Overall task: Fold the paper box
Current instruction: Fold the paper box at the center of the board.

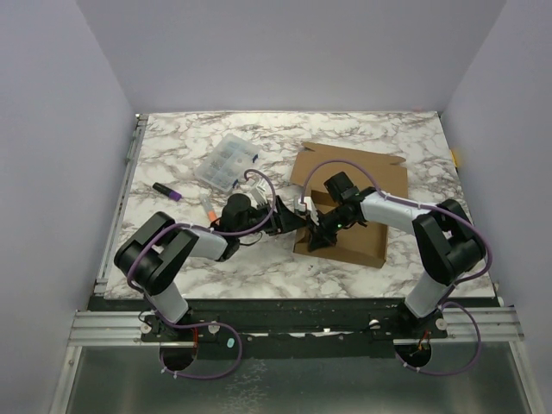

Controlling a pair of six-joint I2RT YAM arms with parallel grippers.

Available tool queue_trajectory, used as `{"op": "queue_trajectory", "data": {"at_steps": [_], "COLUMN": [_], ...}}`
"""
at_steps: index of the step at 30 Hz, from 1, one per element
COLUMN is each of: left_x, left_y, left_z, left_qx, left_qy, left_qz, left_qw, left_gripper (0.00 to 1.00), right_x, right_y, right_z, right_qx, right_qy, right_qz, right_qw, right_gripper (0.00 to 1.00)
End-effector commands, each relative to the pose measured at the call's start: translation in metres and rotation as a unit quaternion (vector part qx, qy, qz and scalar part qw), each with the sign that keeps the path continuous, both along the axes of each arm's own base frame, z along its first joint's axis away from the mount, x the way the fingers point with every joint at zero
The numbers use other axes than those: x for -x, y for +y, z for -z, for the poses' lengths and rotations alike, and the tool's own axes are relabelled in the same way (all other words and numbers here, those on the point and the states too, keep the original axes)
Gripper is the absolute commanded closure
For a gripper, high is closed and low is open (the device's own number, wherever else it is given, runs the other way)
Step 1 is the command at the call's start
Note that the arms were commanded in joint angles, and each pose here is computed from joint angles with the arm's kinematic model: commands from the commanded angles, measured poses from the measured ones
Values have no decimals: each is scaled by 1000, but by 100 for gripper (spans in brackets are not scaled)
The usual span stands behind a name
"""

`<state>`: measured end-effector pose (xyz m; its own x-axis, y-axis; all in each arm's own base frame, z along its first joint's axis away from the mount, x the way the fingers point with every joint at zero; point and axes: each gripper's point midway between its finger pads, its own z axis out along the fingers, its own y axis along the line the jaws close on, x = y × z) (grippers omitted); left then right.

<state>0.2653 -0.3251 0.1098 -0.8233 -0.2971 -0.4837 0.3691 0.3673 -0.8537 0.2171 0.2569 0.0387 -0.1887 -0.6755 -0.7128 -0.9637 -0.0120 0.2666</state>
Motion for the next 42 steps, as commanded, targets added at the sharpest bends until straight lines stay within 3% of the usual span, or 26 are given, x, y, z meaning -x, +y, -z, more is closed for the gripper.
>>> {"op": "queue_trajectory", "data": {"at_steps": [1,5,7,9,17,25,34,39,42], "left_x": [-7,-10,-12,-12,-16,-20,-22,-19,-14], "left_y": [4,2,2,4,7,-2,-17,-29,-38], "left_z": [21,16,20,23,33,31,30,33,38], "left_qx": [-30,-16,-20,-26,-92,-104,-128,-176,-231], "left_qy": [20,19,25,27,15,9,1,-12,-24], "left_qz": [-13,-18,-24,-27,-30,-22,-11,-6,-1], "left_qw": [999,1000,999,999,995,994,992,984,973], "left_gripper": [28,30,34,33,32,32,32,31,31], "right_x": [7,6,6,5,1,-10,2,7,1], "right_y": [-16,-17,-18,-20,-22,-40,-73,-79,-76], "right_z": [21,18,15,13,-1,-18,-9,7,-1], "right_qx": [45,39,34,30,13,14,37,48,39], "right_qy": [-5,-2,-1,-1,0,-23,-33,-32,-42], "right_qz": [-2,0,0,4,15,45,63,59,65], "right_qw": [999,999,999,1000,1000,999,997,997,996], "right_gripper": [100,98,91,86,79,69,69,86,87]}}
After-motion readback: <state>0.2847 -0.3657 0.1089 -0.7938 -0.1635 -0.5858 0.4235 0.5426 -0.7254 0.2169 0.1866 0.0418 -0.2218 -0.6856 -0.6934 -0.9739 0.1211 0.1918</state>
